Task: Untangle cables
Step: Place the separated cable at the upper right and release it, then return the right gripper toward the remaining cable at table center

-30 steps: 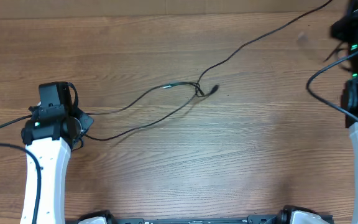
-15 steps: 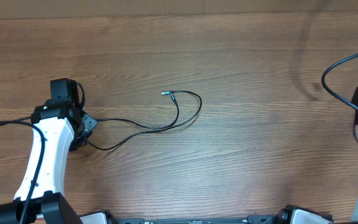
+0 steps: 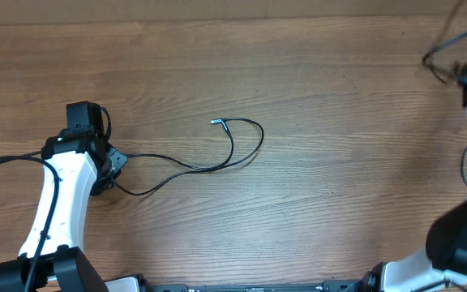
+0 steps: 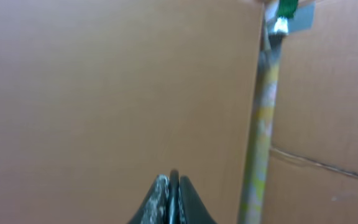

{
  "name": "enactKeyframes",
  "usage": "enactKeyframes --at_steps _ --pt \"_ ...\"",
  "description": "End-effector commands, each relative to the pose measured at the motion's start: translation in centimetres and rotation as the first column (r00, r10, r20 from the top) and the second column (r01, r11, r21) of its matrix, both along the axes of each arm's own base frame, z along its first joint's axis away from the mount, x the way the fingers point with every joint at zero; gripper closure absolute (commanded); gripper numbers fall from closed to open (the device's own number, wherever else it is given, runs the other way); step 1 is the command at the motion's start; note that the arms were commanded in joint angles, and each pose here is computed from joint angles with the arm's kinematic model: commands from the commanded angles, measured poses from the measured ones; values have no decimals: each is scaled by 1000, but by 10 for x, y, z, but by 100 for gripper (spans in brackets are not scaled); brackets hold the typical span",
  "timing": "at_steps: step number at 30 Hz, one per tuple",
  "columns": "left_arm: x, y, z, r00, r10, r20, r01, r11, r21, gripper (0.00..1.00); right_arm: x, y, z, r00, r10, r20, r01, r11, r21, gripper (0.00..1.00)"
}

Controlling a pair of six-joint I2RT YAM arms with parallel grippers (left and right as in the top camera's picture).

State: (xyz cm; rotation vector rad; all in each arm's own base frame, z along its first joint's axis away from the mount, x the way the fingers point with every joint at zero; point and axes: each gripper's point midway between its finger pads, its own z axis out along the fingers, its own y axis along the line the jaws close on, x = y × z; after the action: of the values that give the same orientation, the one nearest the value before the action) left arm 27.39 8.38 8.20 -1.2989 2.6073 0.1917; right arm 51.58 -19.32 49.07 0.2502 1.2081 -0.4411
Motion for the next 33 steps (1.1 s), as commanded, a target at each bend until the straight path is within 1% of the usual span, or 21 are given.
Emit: enactKeyframes --at_steps 1,3,5,6,8,10,13,15,18,19,20,21,22,23,24,25,27,30,31,33 --pt "4 1 2 1000 -2 5 2 1000 -2 96 14 -43 -7 991 -124 -54 126 992 31 96" --pt "4 1 2 1000 7 7 -7 1000 -3 96 29 -64 -48 977 -145 -158 157 985 66 96" --pt "4 1 2 1000 15 9 -15 1000 -5 96 41 -87 -103 953 -151 -264 193 971 141 96" --pt "4 1 2 1000 15 9 -15 1000 -7 96 47 -103 -155 920 -139 -366 230 949 216 96" --pt "4 0 2 1000 14 11 -14 1000 -12 96 48 -119 -218 872 -115 -476 285 910 302 96" --pt "5 -2 1 1000 12 15 -11 1000 -23 96 47 -125 -266 828 -73 -555 313 882 351 96" --pt "7 -7 1 1000 7 20 -5 999 -53 96 54 -112 -313 786 50 -617 272 867 418 96" --pt "7 -11 0 1000 3 25 -1 997 -75 96 59 -103 -320 780 106 -617 233 866 442 96" --pt "9 -16 0 1000 -3 31 6 994 -106 96 65 -97 -309 798 112 -592 203 875 439 91" --pt "9 -17 0 999 -4 32 8 994 -113 96 67 -96 -302 803 112 -585 196 878 437 85" --pt "9 -20 -1 999 -7 33 11 992 -125 96 69 -94 -292 811 113 -575 190 878 440 77" --pt "9 -21 -1 999 -8 35 12 991 -133 96 70 -92 -284 815 118 -567 183 877 445 65" --pt "10 -23 -1 999 -10 37 15 989 -145 96 72 -88 -275 820 134 -556 167 873 458 56" --pt "10 -25 -1 999 -11 40 17 988 -156 96 75 -80 -262 821 177 -543 128 869 477 44" --pt "10 -26 -1 999 -12 42 19 986 -163 96 77 -70 -252 815 224 -534 86 865 494 18" --pt "11 -28 -1 999 -13 45 21 985 -171 96 79 -58 -242 804 282 -523 35 856 516 0" --pt "13 -29 -1 998 -15 53 24 984 -178 95 82 -32 -220 774 405 -487 -81 826 559 0" --pt "13 -30 -1 998 -16 55 26 982 -185 94 75 7 -197 693 567 -446 -210 750 627 0" --pt "13 -32 0 998 -18 56 28 981 -194 94 70 22 -193 653 621 -432 -244 713 657 0" --pt "14 -36 0 998 -21 61 34 976 -216 96 55 64 -189 528 761 -377 -323 590 740 0"
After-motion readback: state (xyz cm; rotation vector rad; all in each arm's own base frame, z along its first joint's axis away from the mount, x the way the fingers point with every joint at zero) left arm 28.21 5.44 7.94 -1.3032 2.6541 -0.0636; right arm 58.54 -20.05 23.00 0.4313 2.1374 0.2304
